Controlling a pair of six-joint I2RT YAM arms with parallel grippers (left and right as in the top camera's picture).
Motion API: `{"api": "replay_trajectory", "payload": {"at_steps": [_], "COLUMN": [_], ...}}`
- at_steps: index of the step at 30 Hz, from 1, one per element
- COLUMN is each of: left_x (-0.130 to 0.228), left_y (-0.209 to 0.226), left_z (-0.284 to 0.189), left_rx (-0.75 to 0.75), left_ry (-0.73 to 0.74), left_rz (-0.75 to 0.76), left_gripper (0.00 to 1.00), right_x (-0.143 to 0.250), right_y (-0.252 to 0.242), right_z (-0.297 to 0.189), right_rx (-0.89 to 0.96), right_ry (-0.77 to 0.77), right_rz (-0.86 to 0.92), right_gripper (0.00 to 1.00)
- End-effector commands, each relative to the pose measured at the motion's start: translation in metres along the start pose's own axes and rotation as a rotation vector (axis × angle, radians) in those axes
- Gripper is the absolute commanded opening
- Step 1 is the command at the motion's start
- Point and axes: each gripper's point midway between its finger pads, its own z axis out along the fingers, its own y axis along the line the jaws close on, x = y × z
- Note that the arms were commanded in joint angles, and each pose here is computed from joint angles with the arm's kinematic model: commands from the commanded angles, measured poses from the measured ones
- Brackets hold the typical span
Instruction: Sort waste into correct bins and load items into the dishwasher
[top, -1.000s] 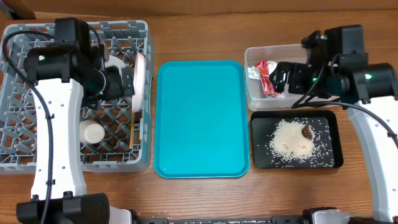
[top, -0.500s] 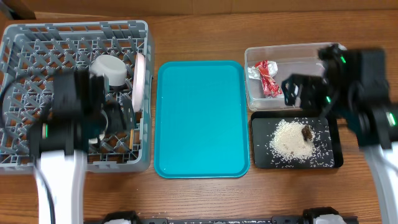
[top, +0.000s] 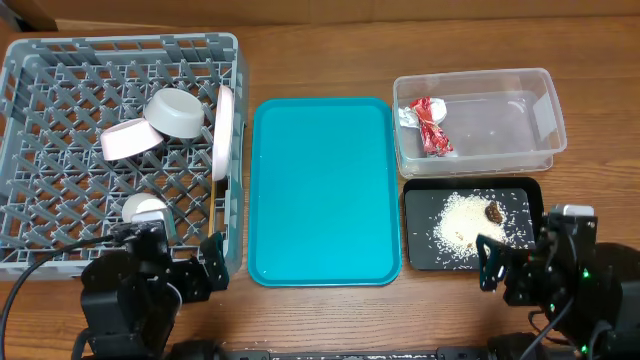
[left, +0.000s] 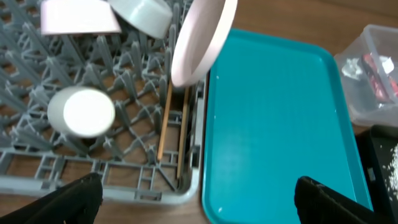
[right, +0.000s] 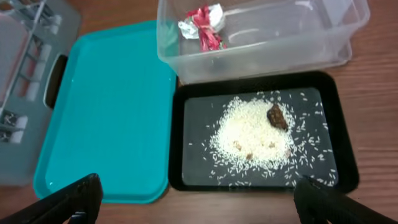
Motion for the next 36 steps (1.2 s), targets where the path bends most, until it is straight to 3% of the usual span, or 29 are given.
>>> {"api": "replay_trajectory", "payload": {"at_steps": [1,20,26,36], "left_x": [0.011,0.02,0.021,0.021], "left_y": [-0.002,0.0,0.0,0.0], "left_z": [0.001,0.0,0.0,0.0], "left_rx": [0.013,0.006,0.006,0.006], "left_ry": [0.036,0.074,0.075,0.075], "left_rz": [-0.023,-0.027,-0.027,-0.027], "left_gripper": [1.0,1.0,1.0,1.0], "right_x": [0.0,-0.002,-0.028,-0.036], "right_y": [-0.003,-0.002,0.0,-0.002], "right_z": [0.001,-0.004,-0.001,0.047], "right_rx": [0.016,0.008,-0.034,-0.128], "right_ry": [-0.003,-0.049,-0.315,-0.705], "right_rz": [0.0,-0.021,-0.039,-0.072], "right_gripper": [1.0,1.0,1.0,1.0]}}
